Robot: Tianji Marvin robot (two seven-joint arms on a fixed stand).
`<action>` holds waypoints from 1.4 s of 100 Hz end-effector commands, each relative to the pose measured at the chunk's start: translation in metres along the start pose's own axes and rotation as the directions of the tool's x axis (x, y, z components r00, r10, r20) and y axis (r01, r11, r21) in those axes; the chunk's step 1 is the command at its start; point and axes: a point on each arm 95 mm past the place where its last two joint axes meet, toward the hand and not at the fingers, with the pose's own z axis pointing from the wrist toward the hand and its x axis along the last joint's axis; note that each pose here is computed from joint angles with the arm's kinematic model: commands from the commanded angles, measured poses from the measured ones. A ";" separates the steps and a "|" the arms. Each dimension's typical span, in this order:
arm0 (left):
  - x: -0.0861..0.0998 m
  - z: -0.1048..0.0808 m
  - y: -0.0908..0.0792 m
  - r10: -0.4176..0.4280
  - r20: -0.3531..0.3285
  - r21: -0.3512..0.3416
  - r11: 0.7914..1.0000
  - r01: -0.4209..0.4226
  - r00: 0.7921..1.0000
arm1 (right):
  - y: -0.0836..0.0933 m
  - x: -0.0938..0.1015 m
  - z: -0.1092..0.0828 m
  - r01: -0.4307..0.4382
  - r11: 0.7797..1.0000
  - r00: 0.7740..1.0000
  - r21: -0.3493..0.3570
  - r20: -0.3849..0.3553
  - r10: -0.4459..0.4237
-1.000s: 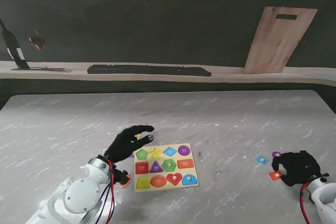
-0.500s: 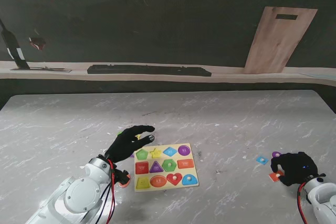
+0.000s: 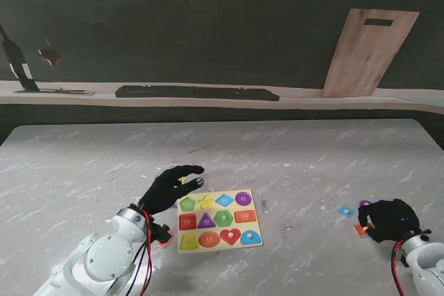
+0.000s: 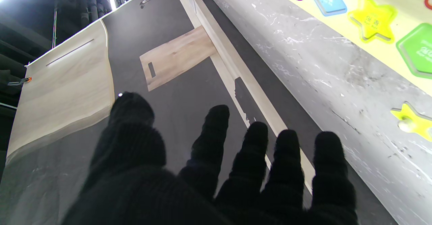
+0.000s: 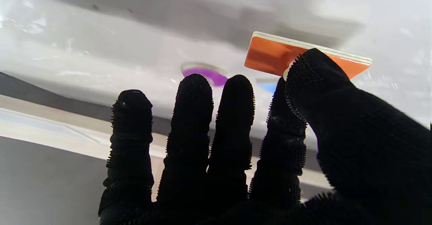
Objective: Fit puzzle pieces into a puzzle board
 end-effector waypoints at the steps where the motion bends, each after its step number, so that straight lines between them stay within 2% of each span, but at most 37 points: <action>1: 0.001 -0.001 0.001 -0.005 -0.001 0.002 1.000 0.005 1.000 | 0.010 0.015 0.001 -0.024 0.999 0.999 -0.047 -0.038 0.022; 18: 0.001 -0.002 0.000 -0.005 -0.002 0.004 1.000 0.005 1.000 | 0.029 0.038 0.007 -0.099 0.986 0.992 -0.131 -0.097 0.087; 38: 0.001 -0.003 0.000 -0.004 -0.001 0.007 1.000 0.004 1.000 | 0.041 0.077 0.019 -0.190 0.968 0.970 -0.164 -0.184 0.159; 65: 0.001 -0.004 -0.002 -0.004 -0.002 0.011 1.000 0.004 1.000 | 0.048 0.142 0.040 -0.334 0.935 0.914 -0.121 -0.286 0.289; 91: 0.001 -0.006 -0.004 -0.006 -0.004 0.023 1.000 0.006 1.000 | 0.048 0.194 0.060 -0.398 0.915 0.866 -0.064 -0.356 0.352; 117: 0.001 -0.008 -0.006 -0.005 -0.006 0.035 0.999 0.005 1.000 | 0.049 0.221 0.076 -0.416 0.909 0.838 -0.017 -0.396 0.376; 140: 0.001 -0.008 -0.006 -0.006 -0.005 0.035 0.999 0.006 1.000 | 0.048 0.231 0.087 -0.392 0.920 0.835 0.011 -0.415 0.361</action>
